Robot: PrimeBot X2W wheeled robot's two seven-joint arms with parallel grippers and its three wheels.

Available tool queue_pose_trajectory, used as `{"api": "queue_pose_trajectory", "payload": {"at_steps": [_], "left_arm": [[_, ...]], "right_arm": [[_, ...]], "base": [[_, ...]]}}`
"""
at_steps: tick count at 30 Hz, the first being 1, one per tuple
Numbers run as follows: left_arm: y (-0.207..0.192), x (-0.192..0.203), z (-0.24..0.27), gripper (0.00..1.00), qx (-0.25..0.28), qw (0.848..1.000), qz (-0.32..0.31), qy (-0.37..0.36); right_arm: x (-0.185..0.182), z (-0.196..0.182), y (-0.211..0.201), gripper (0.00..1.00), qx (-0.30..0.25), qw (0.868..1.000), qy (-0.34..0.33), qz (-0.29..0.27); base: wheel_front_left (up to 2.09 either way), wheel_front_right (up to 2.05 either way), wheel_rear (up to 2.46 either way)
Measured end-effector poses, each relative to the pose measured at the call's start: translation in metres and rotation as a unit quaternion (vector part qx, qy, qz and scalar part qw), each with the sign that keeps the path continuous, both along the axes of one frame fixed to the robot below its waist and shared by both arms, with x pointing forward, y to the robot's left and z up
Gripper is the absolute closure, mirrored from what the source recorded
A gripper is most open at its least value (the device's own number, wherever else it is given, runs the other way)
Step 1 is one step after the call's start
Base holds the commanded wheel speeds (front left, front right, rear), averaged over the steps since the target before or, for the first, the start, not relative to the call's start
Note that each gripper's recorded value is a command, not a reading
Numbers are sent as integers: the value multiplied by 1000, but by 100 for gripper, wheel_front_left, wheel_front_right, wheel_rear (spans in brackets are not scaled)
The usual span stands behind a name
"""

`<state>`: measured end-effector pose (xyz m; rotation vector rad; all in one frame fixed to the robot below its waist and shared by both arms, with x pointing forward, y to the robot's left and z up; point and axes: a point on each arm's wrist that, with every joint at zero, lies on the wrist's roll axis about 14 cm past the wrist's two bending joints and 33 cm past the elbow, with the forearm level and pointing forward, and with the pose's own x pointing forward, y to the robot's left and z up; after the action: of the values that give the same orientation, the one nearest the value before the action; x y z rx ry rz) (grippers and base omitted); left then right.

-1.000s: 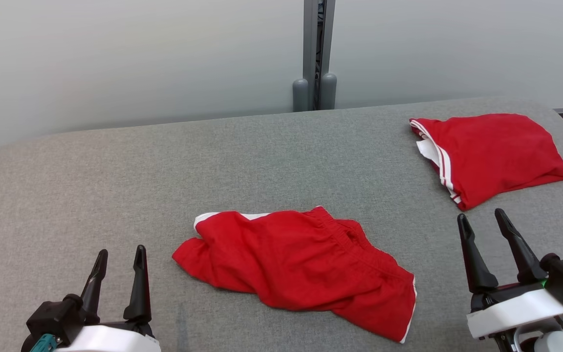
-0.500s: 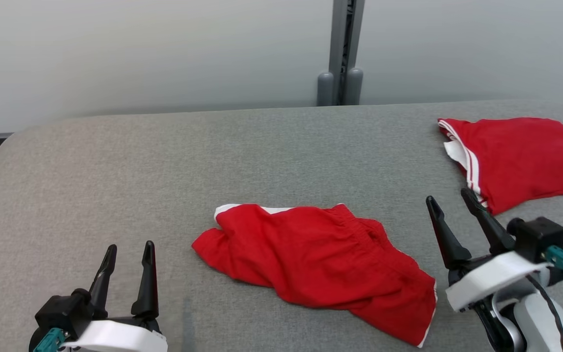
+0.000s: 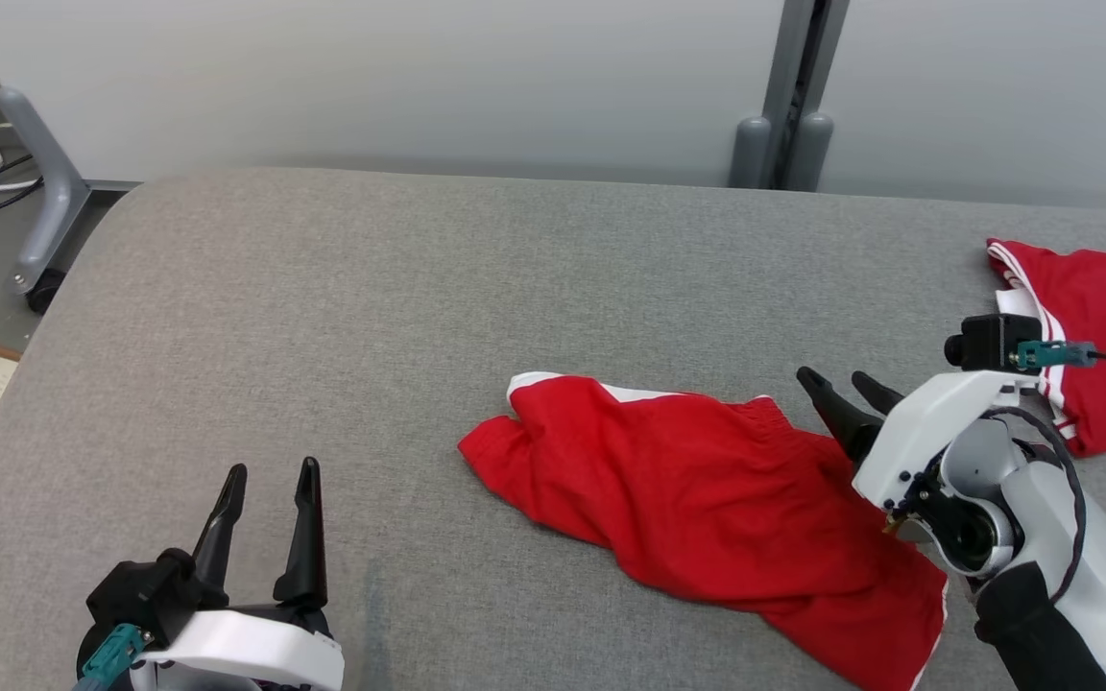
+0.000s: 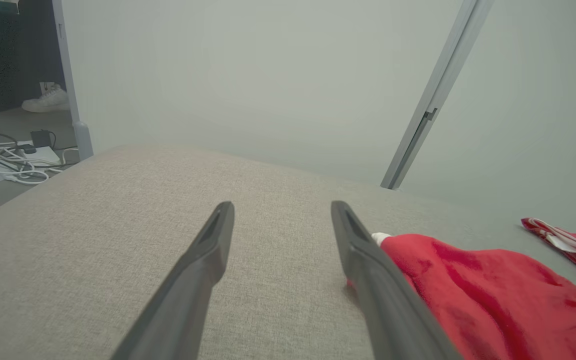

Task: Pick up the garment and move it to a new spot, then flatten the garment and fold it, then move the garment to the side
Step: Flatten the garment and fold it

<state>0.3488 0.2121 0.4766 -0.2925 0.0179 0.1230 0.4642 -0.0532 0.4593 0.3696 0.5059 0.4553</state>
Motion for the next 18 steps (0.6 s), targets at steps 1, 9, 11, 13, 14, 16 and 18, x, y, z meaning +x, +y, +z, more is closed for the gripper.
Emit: {"api": "queue_pose_trajectory", "payload": {"at_steps": [1,9,11,13,14,16,18], "left_arm": [[2,-2,-1,0,-1,1000,4,2],[13,-12,-4,0,-3,1000,26,5],[16,-13,-4,0,-5,1000,30,5],[17,-14,-5,0,-5,999,33,6],[18,-15,-5,0,-5,999,35,7],[19,-16,-6,0,-6,999,38,9],[20,-17,-7,0,-6,999,40,9]], "right_arm": [[0,-6,4,0,-3,1000,26,9],[2,-28,22,0,-48,989,131,57],[-2,-32,33,0,-45,985,150,69],[-6,-36,36,0,-47,983,163,74],[-9,-41,38,0,-49,980,174,78],[-14,-49,38,0,-53,977,193,79],[-15,-51,40,0,-54,975,198,80]], "base": [[0,0,0],[0,0,0],[0,0,0],[0,0,0],[0,0,0],[0,0,0],[0,0,0]]}}
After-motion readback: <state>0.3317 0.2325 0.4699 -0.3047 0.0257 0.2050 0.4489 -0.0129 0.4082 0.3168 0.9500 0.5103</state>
